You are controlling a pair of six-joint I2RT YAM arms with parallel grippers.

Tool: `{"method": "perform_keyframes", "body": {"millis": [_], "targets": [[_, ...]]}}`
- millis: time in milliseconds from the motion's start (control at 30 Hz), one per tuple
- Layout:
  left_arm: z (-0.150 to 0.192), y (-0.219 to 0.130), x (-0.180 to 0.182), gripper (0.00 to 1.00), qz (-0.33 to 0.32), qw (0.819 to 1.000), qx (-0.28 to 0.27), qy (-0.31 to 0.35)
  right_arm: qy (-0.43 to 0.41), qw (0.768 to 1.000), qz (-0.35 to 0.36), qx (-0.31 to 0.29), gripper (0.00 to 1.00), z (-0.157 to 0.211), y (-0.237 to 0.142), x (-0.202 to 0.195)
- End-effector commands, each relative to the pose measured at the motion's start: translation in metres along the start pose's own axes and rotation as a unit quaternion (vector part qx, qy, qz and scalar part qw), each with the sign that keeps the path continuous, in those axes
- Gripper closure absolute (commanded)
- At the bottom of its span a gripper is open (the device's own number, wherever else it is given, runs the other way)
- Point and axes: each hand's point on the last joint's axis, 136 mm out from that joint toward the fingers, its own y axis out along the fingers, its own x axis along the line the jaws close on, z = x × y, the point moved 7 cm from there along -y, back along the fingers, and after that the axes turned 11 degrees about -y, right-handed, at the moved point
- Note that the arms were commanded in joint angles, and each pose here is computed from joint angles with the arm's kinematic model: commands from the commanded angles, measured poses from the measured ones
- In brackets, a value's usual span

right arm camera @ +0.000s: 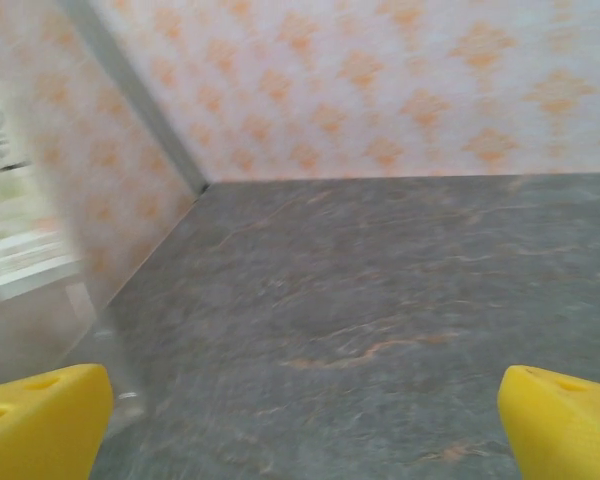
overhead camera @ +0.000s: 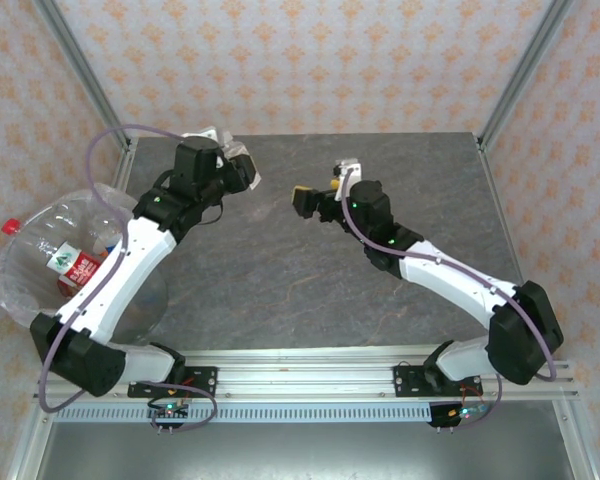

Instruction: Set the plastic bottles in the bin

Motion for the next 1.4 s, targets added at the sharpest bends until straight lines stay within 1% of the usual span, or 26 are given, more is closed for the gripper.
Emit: {"method": "perform_keyframes", "body": {"millis": [0, 100, 167, 333, 467, 633, 700, 800, 900, 933, 1000, 1067, 1167, 1300, 1367], "targets": [[-0.018, -0.033, 0.008, 0.49, -0.039, 0.997, -0.058, 0.026, 0.085, 0.991, 0.095, -0.042, 0.01, -0.009, -0.008, -0.034], [-0.024, -0.051, 0.008, 0.49, -0.053, 0.996, -0.061, 0.038, 0.128, 0.981, 0.142, -0.039, 0.01, 0.000, -0.009, -0.055], [-0.030, -0.066, 0.006, 0.49, -0.055, 0.995, -0.064, 0.049, 0.137, 0.975, 0.172, -0.036, 0.01, 0.006, -0.010, -0.064], [-0.046, -0.108, 0.008, 0.50, -0.075, 0.988, -0.103, 0.085, 0.140, 0.969, 0.202, -0.028, 0.01, 0.014, -0.011, -0.075], [-0.062, -0.146, 0.019, 0.50, -0.138, 0.972, -0.145, 0.123, 0.139, 0.967, 0.213, -0.025, 0.01, 0.017, -0.008, -0.080], [-0.073, -0.187, 0.036, 0.50, -0.215, 0.947, -0.181, 0.153, 0.138, 0.966, 0.219, -0.021, 0.01, 0.018, -0.001, -0.083], [-0.071, -0.197, 0.041, 0.50, -0.219, 0.943, -0.186, 0.165, 0.139, 0.966, 0.218, -0.018, 0.01, 0.019, 0.004, -0.083], [-0.071, -0.215, 0.050, 0.49, -0.237, 0.934, -0.211, 0.163, 0.141, 0.966, 0.215, -0.014, 0.01, 0.020, 0.011, -0.083], [-0.073, -0.232, 0.063, 0.49, -0.284, 0.915, -0.237, 0.158, 0.146, 0.967, 0.208, -0.009, 0.01, 0.020, 0.018, -0.082], [-0.073, -0.237, 0.068, 0.49, -0.305, 0.907, -0.247, 0.155, 0.147, 0.967, 0.206, -0.007, 0.01, 0.021, 0.021, -0.082], [-0.075, -0.244, 0.077, 0.49, -0.352, 0.884, -0.266, 0.152, 0.150, 0.968, 0.202, -0.005, 0.01, 0.021, 0.024, -0.080], [-0.075, -0.251, 0.085, 0.49, -0.402, 0.857, -0.284, 0.153, 0.151, 0.968, 0.200, -0.004, 0.01, 0.021, 0.026, -0.080], [-0.074, -0.251, 0.091, 0.50, -0.447, 0.829, -0.297, 0.161, 0.151, 0.968, 0.202, -0.003, 0.01, 0.022, 0.026, -0.080], [-0.073, -0.245, 0.098, 0.51, -0.461, 0.823, -0.297, 0.149, 0.148, 0.968, 0.204, -0.002, 0.01, 0.022, 0.024, -0.081], [-0.074, -0.246, 0.106, 0.50, -0.486, 0.810, -0.297, 0.141, 0.143, 0.968, 0.206, 0.001, 0.01, 0.023, 0.023, -0.082]]}}
